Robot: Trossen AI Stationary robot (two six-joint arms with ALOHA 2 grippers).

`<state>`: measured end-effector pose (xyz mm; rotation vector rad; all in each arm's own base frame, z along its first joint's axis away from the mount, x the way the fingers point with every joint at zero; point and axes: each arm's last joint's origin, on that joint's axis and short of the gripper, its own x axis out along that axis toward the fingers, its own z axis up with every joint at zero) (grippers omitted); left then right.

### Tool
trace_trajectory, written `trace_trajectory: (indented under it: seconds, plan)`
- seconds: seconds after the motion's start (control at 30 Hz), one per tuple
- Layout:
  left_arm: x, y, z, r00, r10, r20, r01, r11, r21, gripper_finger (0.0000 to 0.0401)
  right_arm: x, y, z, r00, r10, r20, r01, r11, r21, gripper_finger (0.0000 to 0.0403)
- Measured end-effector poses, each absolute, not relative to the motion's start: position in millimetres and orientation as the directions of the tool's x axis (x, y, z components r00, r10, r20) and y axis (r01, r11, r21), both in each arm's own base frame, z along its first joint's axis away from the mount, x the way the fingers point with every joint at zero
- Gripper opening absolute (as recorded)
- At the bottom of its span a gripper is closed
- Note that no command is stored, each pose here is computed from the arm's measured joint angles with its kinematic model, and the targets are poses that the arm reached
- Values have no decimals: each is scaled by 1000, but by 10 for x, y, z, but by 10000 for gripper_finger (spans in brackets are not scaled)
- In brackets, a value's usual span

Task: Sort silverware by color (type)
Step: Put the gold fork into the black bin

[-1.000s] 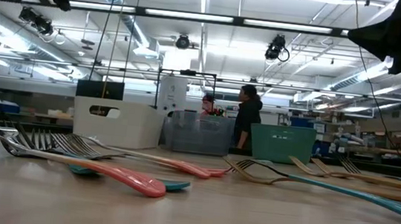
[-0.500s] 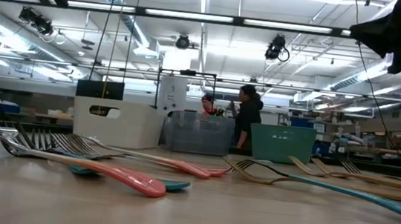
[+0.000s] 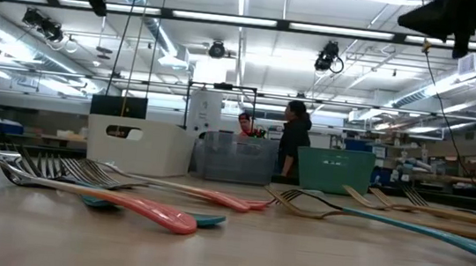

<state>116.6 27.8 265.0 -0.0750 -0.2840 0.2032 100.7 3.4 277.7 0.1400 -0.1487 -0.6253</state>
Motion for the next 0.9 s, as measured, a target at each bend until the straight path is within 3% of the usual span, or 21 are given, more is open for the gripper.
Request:
trace_trajectory:
  seconds: [0.23, 0.5, 0.73, 0.9]
  plan:
    - [1307, 311, 2696, 951, 211, 225, -192, 976, -104, 70, 1382, 151, 3017, 844, -516, -150, 533, 839, 112, 38]
    - [1310, 312, 2786, 946, 209, 247, -193, 977, -85, 70, 1801, 229, 3168, 780, -466, -418, 550, 829, 102, 38]
    - [1300, 309, 2829, 937, 207, 282, -193, 978, -76, 70, 2055, 277, 3038, 751, -323, -575, 517, 830, 209, 38]
    - [1297, 308, 2839, 934, 206, 293, -192, 978, -76, 70, 2141, 326, 2787, 632, -261, -730, 582, 782, 225, 38]
